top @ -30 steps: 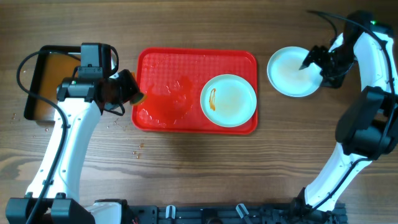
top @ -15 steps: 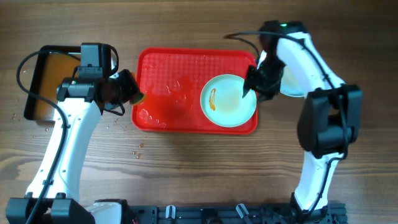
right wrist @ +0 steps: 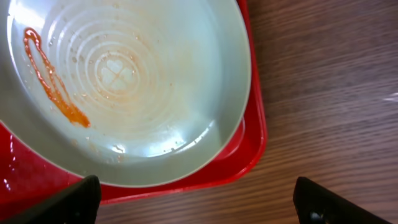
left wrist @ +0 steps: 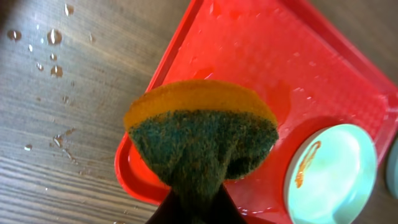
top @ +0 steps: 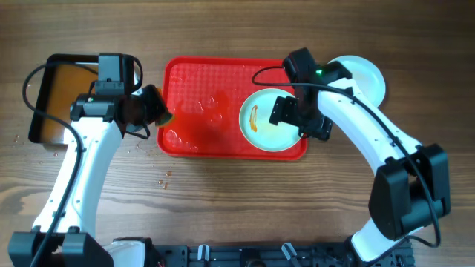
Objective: Clean dirty plates on tray and stack at the side
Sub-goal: 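Slide the last plate leftward to the tray center with right gripper, then hold the last plate's rim with right gripper, scrub with sponge, then keep scrubbing the plate center with the left-held sponge, then scrub around the plate rim with the sponge while right gripper holds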
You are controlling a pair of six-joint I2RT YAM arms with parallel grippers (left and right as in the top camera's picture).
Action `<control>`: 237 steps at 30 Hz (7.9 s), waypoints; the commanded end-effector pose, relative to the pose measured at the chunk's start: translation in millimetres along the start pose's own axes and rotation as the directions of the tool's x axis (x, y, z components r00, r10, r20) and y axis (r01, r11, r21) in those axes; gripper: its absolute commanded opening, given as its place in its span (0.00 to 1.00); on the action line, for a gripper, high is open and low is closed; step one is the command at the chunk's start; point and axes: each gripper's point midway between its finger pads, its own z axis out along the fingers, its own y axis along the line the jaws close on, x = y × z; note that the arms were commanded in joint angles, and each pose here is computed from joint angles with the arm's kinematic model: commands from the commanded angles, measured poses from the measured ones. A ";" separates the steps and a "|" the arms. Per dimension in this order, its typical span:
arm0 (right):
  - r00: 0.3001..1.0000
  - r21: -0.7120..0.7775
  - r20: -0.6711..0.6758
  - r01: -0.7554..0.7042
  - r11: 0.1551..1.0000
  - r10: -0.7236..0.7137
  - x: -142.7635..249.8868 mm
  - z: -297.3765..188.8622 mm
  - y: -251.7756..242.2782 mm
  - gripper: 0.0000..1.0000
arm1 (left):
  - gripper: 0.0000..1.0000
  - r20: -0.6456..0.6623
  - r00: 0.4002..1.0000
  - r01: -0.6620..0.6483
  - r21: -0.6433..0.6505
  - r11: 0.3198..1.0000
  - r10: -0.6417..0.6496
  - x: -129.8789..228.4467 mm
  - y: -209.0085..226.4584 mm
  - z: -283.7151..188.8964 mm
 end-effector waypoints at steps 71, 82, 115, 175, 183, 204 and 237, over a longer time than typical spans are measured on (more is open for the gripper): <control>0.825 -0.128 0.193 0.558 0.820 -0.531 -79.0 63.9 113.7 0.32 | 0.06 -0.008 1.000 0.005 -0.009 1.000 -0.005 2.1 2.7 10.1; 0.930 -0.141 0.048 0.368 0.919 -0.365 -53.6 83.1 104.4 0.04 | 0.04 -0.020 1.000 0.003 0.023 1.000 -0.002 3.9 -3.5 10.0; 0.922 -0.263 0.089 0.386 0.884 -0.377 -22.1 77.2 165.1 0.25 | 0.04 -0.134 0.981 -0.129 0.090 0.988 0.140 33.3 -52.9 109.3; 0.901 -0.166 0.113 0.432 0.886 -0.419 -51.6 100.7 151.1 0.04 | 0.04 -0.055 0.970 -0.239 -0.420 0.876 0.238 27.2 22.7 140.0; 0.901 -0.167 0.113 0.433 0.886 -0.419 -51.5 100.7 151.2 0.04 | 0.04 0.099 0.947 -0.219 -0.499 0.838 0.306 -18.2 13.3 105.8; 0.898 -0.172 0.126 0.438 0.882 -0.421 -53.8 100.1 153.9 0.06 | 0.04 -0.183 0.958 -0.236 -0.067 0.969 0.221 53.3 -41.9 159.3; 0.898 -0.174 0.130 0.439 0.882 -0.421 -54.4 99.9 154.6 0.07 | 0.04 -0.198 0.910 -0.365 0.027 0.930 0.363 35.8 -72.6 144.3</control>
